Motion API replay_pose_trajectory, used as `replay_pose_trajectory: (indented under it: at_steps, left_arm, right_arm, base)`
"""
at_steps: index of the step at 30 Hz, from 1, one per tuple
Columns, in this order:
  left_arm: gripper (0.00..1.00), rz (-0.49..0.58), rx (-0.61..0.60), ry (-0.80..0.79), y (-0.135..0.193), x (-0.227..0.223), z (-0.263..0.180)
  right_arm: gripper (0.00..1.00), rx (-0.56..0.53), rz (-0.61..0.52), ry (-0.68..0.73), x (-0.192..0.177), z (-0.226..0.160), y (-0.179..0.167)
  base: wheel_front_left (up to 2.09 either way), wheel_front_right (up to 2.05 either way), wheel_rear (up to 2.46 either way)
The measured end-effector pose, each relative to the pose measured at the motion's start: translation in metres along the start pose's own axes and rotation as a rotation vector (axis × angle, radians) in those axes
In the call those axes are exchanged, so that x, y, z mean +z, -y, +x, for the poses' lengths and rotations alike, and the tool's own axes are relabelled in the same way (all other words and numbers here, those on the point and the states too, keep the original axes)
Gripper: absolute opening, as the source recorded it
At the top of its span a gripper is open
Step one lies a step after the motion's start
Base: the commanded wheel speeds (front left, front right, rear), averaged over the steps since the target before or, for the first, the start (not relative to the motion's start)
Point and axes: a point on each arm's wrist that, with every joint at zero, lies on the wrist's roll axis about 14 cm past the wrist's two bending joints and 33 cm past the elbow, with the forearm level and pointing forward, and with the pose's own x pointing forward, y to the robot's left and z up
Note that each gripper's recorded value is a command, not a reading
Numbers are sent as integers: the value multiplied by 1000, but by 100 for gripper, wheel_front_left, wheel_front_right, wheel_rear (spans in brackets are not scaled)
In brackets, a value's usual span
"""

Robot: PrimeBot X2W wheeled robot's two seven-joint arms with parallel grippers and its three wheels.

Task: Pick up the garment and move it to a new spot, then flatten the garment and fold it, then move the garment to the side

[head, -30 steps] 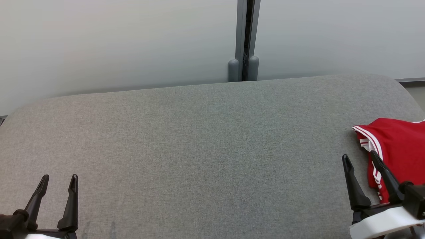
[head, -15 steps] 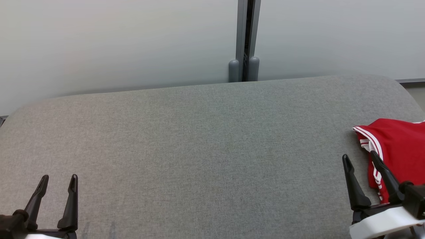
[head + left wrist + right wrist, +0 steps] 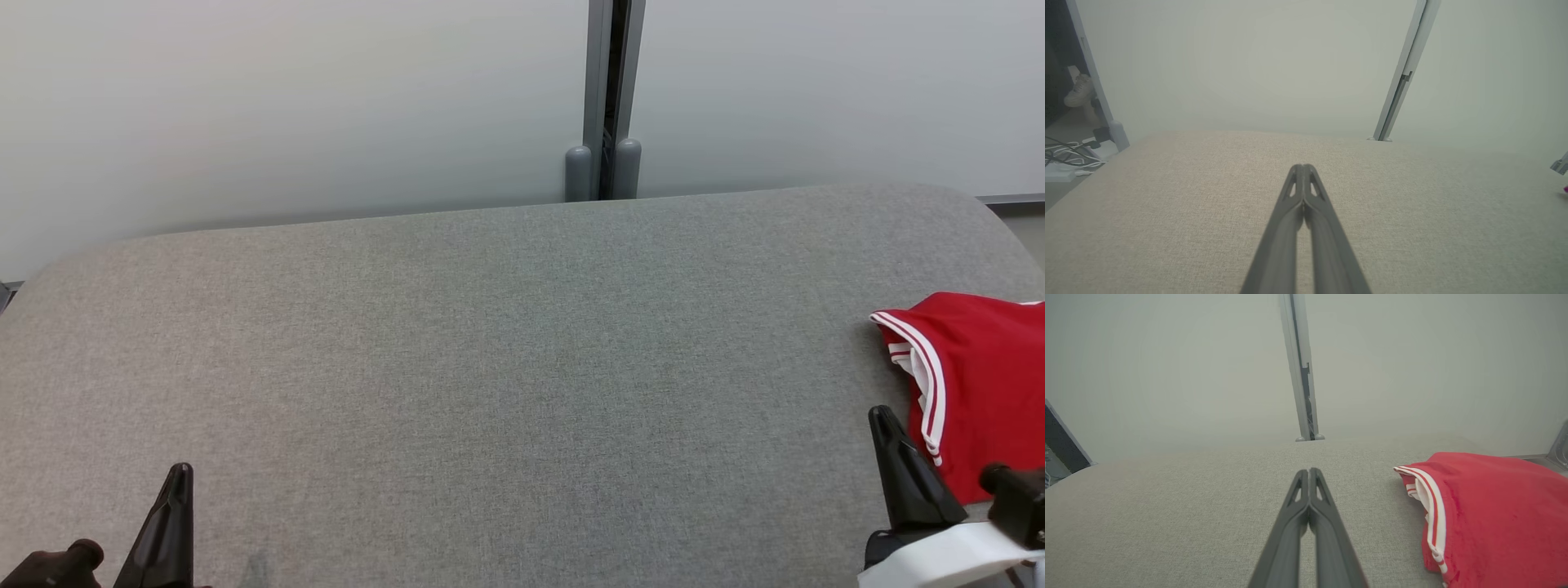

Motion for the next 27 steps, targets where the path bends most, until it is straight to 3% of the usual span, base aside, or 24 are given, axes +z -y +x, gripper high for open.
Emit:
replay_pose_trajectory:
  at_steps: [27]
  left_arm:
    - [0, -441, 21, -23, 17, -8, 20]
  right_arm:
    - [0, -91, 440, -32, -6, 11, 32]
  base:
    - [0, 0, 0]
